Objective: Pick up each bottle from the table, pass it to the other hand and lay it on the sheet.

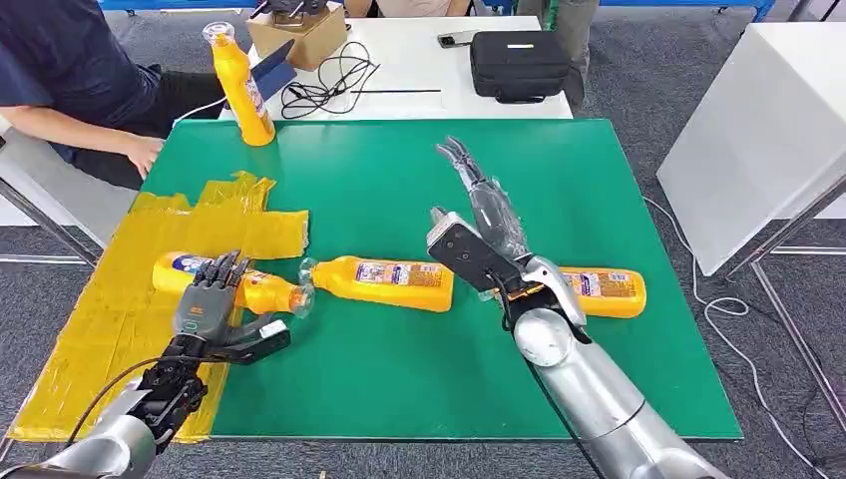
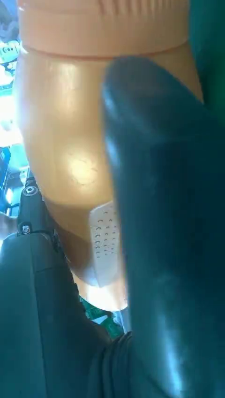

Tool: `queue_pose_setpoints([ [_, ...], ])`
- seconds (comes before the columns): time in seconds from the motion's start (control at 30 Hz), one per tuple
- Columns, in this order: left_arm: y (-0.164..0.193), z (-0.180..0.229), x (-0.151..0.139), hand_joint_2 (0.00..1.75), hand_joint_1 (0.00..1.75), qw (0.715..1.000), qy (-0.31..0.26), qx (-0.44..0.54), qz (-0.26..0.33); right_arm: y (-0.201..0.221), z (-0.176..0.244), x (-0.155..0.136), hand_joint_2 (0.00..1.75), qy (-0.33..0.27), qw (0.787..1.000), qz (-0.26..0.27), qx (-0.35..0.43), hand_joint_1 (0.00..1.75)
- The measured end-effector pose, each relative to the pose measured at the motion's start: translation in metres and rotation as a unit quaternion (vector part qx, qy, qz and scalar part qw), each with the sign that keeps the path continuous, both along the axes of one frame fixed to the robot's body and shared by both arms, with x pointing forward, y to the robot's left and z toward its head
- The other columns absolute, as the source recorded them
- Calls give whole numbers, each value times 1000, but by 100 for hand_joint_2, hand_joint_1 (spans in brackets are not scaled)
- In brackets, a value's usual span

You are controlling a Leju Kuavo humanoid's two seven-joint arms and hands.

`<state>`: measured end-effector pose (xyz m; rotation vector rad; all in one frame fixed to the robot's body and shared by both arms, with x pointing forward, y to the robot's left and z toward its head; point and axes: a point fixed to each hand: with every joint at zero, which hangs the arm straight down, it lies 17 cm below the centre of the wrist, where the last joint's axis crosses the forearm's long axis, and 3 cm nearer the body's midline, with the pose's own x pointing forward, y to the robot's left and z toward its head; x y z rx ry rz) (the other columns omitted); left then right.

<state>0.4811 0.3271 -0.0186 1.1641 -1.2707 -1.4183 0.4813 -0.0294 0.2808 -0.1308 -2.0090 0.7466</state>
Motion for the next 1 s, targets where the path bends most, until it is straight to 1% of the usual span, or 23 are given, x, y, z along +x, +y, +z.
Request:
queue_pose_setpoints([
  [1.0,0,-2,-1,0,0,1000,3,0,0,0,0,0,0,0,1000,0,0,0],
])
